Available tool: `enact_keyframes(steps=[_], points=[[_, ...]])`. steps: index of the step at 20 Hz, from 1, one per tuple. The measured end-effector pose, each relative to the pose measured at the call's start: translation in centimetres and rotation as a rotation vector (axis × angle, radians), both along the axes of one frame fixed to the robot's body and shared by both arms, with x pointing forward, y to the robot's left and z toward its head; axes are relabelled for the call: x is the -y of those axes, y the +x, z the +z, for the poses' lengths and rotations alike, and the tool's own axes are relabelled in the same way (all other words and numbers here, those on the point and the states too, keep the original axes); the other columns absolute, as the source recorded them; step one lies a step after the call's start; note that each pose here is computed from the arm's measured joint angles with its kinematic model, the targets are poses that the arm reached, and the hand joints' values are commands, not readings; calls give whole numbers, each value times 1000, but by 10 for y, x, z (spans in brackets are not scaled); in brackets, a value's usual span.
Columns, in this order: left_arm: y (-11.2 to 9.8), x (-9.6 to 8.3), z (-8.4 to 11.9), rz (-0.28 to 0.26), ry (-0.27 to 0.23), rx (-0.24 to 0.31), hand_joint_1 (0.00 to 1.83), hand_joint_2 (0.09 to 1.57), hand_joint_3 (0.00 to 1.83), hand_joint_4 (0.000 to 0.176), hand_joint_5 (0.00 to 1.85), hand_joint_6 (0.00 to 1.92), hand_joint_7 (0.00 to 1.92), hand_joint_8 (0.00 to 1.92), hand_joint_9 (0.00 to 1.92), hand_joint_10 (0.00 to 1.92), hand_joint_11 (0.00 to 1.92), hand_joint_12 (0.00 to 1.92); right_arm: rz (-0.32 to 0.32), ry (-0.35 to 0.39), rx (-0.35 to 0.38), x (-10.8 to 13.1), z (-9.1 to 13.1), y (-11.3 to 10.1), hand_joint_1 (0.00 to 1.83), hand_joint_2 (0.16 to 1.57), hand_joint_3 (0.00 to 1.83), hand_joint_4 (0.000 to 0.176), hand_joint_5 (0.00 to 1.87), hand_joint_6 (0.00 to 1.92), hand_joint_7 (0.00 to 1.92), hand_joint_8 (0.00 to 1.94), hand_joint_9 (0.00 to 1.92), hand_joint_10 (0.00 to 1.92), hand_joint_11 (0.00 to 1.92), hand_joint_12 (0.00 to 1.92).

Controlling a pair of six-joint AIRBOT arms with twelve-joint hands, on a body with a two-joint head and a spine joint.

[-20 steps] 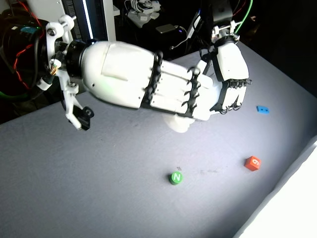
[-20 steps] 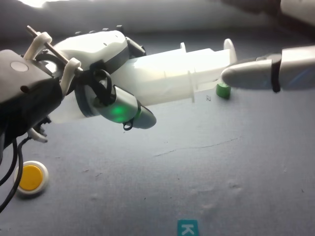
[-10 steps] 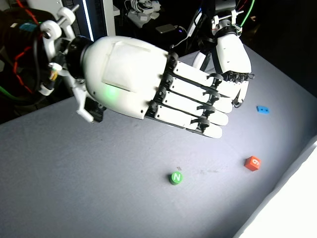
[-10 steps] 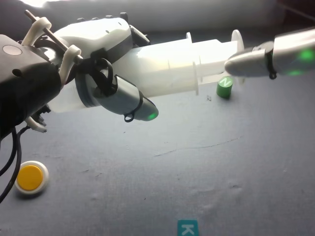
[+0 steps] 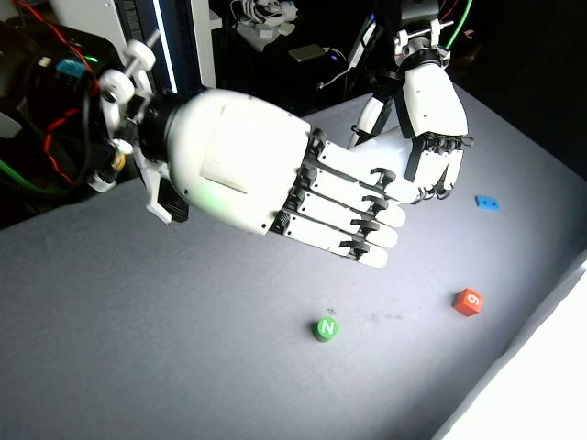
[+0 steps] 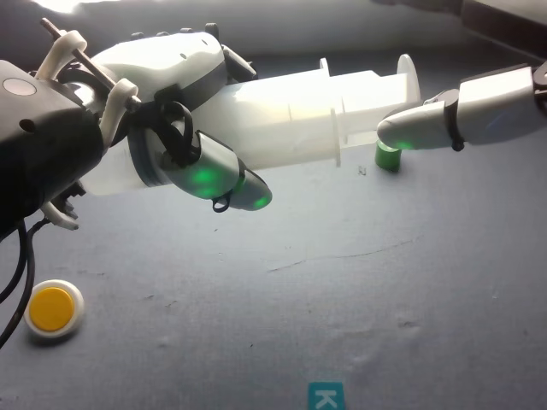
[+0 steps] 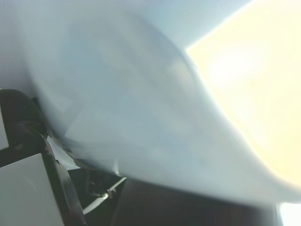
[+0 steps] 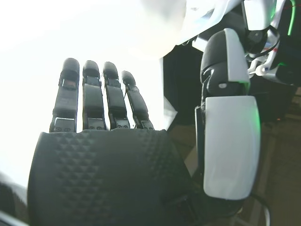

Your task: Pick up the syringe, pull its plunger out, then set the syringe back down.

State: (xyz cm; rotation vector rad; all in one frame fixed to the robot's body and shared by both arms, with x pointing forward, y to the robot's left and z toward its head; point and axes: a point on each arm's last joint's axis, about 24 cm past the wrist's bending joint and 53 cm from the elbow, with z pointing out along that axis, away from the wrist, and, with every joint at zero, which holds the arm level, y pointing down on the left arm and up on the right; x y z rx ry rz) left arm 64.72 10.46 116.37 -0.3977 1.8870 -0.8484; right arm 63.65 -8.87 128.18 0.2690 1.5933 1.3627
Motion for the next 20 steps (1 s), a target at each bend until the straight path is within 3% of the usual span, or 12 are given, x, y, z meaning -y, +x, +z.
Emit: enact_keyframes(steps=[2, 7, 14, 17, 19, 20], points=[[0, 0, 0, 0, 0, 0, 1236, 1121, 0, 0, 991, 840, 969, 1170, 902, 694, 589, 1151, 0, -12, -19, -3, -10, 3, 869, 974, 2, 0, 87, 10, 139, 3, 127, 9, 0, 198], [1, -2, 0, 1, 2, -1, 1214, 1142, 2, 0, 920, 985, 942, 1170, 879, 654, 534, 1124, 17, -7, -9, -13, -10, 3, 874, 933, 0, 0, 149, 41, 211, 25, 187, 33, 0, 381], [1, -3, 0, 4, 4, 1, 1227, 1122, 0, 0, 976, 890, 975, 1131, 904, 635, 574, 1120, 16, -16, 28, -17, -8, 4, 886, 956, 9, 0, 132, 55, 198, 20, 179, 42, 0, 341], [1, -3, 0, 4, 6, 2, 1225, 1131, 0, 0, 953, 913, 962, 1161, 899, 634, 558, 1136, 9, -49, 45, -17, -14, 6, 882, 983, 11, 0, 228, 131, 315, 70, 262, 89, 0, 550], [1, -3, 0, 3, 6, 2, 1226, 1130, 0, 0, 960, 898, 960, 1169, 901, 638, 567, 1140, 7, -58, 51, -18, -15, 8, 917, 1001, 0, 0, 221, 401, 400, 97, 316, 143, 0, 716], [1, -3, 0, 4, 5, 1, 1222, 1135, 1, 0, 952, 919, 944, 1188, 884, 650, 559, 1150, 8, -60, 55, -19, -15, 9, 936, 1011, 3, 0, 224, 440, 422, 103, 335, 158, 0, 778]])
